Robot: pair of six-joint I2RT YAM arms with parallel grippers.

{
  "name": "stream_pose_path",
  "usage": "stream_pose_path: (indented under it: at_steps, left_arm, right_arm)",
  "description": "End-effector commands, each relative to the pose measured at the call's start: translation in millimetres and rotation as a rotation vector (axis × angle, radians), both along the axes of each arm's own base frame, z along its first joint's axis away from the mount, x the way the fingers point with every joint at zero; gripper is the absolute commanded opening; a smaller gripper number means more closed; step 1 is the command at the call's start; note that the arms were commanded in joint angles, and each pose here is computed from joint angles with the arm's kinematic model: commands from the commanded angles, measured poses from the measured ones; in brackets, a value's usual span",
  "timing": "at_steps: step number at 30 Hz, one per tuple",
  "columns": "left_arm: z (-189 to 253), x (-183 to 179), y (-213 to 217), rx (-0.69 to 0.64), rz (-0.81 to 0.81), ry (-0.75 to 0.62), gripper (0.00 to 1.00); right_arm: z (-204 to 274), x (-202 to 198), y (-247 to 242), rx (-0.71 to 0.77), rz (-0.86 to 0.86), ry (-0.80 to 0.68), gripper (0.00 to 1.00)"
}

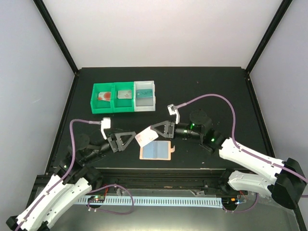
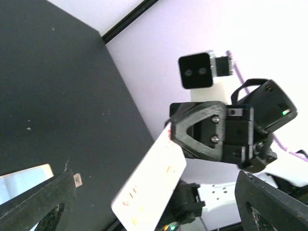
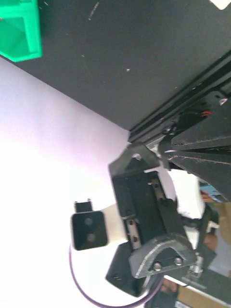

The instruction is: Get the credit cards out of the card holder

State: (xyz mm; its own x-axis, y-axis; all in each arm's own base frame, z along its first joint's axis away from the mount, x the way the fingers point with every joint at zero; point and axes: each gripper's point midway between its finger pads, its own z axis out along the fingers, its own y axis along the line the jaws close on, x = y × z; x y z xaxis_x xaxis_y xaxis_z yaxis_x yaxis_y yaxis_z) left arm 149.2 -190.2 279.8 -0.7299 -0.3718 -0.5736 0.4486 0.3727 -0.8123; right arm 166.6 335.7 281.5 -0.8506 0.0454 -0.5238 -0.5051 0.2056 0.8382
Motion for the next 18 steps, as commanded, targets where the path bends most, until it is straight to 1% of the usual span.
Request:
stream_pose_path:
  at_steps: [1, 3, 6, 10, 14, 18]
  left_arm:
    - [11.6, 3.9, 7.3, -0.158, 0.059, 0.048, 0.91]
    - [9.9, 4.1, 6.8, -0.202, 0.055, 0.06, 0.89]
    - [4.8, 8.8, 6.4, -0.221, 0.07, 0.065, 0.85]
    - [9.3, 13.4, 3.2, -0.286, 0.065, 0.083, 0.81]
    - [15.7, 15.3, -3.4, -0.331, 0.032, 0.089, 0.76]
    - [21.9, 15.9, -10.6, -0.343, -0.003, 0.093, 0.74]
  right_arm:
    - [42.8, 24.8, -8.0, 0.199, -0.168, 0.048, 0.01]
    - [48.2, 31.3, -10.1, 0.222, -0.206, 0.052, 0.01]
    - [59.3, 40.3, -14.2, 0.277, -0.264, 0.058, 0.01]
    - [65.1, 48.9, -20.8, 0.335, -0.325, 0.085, 0.01]
    - [71.5, 51.0, -23.0, 0.355, -0.341, 0.094, 0.01]
    - [67.4, 51.8, -24.4, 0.356, -0.354, 0.109, 0.01]
